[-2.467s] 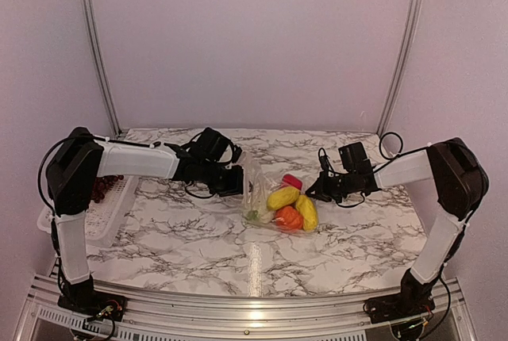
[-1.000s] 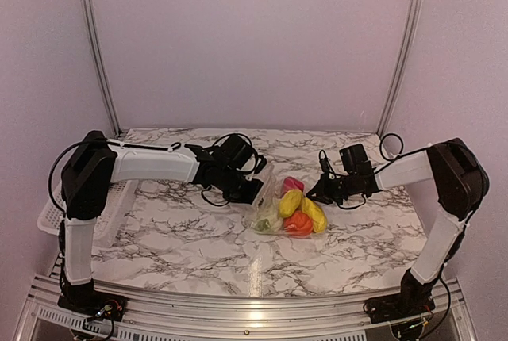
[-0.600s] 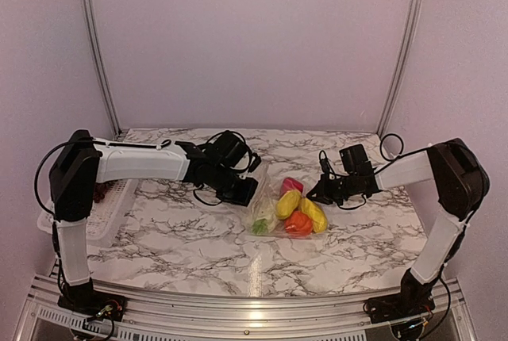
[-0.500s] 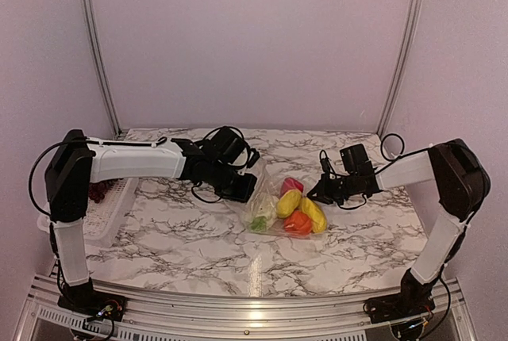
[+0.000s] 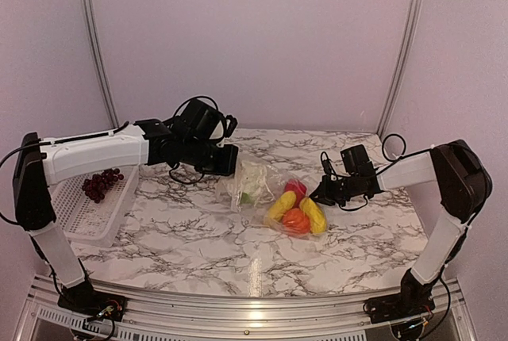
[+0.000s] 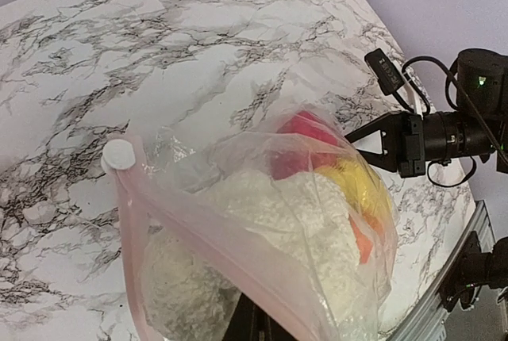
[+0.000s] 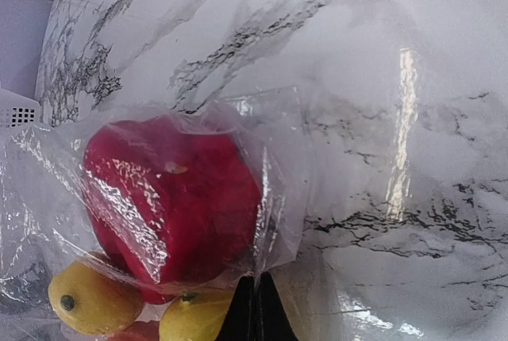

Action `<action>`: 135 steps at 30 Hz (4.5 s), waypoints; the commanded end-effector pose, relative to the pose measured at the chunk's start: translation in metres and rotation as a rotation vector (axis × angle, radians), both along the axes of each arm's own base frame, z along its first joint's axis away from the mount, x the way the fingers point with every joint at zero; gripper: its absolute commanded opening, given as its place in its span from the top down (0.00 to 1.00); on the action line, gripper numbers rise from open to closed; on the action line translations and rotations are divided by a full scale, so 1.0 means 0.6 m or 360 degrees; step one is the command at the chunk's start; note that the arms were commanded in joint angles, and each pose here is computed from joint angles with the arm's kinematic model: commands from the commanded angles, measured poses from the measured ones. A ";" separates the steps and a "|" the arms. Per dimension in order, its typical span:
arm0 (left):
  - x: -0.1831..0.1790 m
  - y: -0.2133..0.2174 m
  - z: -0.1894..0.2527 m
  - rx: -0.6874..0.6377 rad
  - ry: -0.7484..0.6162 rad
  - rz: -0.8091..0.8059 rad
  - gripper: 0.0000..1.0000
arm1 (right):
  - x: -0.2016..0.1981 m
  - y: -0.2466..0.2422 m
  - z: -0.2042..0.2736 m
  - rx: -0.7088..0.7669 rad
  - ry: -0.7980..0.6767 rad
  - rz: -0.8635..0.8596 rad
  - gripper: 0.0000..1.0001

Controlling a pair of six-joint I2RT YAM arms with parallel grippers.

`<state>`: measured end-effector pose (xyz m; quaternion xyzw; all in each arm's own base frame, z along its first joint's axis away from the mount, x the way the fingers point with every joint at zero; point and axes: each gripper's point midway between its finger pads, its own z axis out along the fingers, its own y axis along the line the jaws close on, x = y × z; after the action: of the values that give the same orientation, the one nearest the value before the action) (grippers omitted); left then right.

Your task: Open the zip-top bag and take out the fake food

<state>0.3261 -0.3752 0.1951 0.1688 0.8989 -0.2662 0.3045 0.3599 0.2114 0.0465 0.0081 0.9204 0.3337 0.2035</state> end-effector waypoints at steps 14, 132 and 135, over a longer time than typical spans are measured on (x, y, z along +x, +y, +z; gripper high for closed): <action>0.026 0.204 0.038 0.0202 0.0004 0.0485 1.00 | -0.003 -0.010 -0.001 -0.0038 -0.0004 -0.0028 1.00; -0.099 -0.076 -0.291 0.0143 0.0252 -0.0833 0.33 | -0.008 0.069 0.007 0.0136 -0.0005 0.0192 1.00; -0.106 -0.078 -0.303 0.0231 0.0229 -0.0866 0.31 | -0.009 0.069 0.005 0.0135 0.0000 0.0191 1.00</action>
<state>0.2762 -0.4282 0.0396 0.3648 0.8502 -0.3390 0.1708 0.3530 0.2479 0.0499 -0.0361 0.9056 0.3812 0.1822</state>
